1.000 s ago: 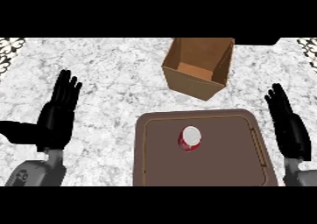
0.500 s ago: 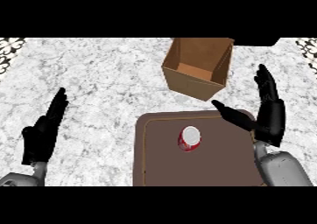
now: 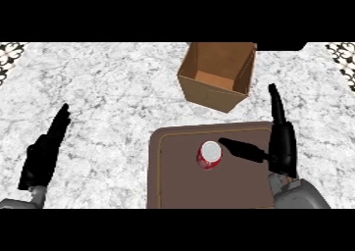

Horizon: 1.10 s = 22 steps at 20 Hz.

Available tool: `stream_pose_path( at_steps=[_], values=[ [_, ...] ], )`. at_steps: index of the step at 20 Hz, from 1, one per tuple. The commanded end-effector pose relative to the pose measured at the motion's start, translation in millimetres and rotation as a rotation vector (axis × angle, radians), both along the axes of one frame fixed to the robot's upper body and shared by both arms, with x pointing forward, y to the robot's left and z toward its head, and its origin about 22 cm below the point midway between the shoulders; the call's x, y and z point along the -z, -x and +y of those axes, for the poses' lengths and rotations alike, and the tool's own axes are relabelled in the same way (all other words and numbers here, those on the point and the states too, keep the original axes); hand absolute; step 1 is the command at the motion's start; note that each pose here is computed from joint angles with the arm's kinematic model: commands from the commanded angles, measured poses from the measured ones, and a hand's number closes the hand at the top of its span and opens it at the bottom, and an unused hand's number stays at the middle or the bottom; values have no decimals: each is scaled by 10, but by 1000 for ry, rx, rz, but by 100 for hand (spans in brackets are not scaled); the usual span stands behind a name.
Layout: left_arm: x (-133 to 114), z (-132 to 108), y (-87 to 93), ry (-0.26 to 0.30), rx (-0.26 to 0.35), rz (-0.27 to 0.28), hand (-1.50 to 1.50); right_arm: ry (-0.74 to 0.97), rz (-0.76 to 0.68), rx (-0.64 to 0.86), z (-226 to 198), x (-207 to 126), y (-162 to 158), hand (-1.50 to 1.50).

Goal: Pick the can from the tray and place it in the cardboard box

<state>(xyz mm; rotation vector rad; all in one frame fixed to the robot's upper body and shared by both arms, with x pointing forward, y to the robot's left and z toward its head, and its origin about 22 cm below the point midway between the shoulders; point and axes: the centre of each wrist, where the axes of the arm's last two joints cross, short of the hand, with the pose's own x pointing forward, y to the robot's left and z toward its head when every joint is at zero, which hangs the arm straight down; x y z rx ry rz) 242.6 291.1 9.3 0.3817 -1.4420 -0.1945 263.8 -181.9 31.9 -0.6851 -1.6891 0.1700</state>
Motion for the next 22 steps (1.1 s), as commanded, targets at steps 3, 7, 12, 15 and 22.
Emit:
stream_pose_path(
  at_steps=[3, 7, 12, 15, 22],
  values=[
    [50, -10, 73, -11, -10, 14, 0, 317, 325, -109, -216, -218, 95, -150],
    [78, 22, 85, -9, -9, 13, 0, 436, 557, -193, -16, -426, 142, -150],
    [25, -92, 102, 4, -2, 2, 0, 476, 725, -251, 403, -881, 219, -150],
    [-26, -24, 43, -10, 13, 6, 0, 477, 789, -245, 662, -935, 314, -150],
    [32, -75, 12, -2, -1, -9, 0, 488, 826, -174, 839, -760, 129, -150]
  ],
)
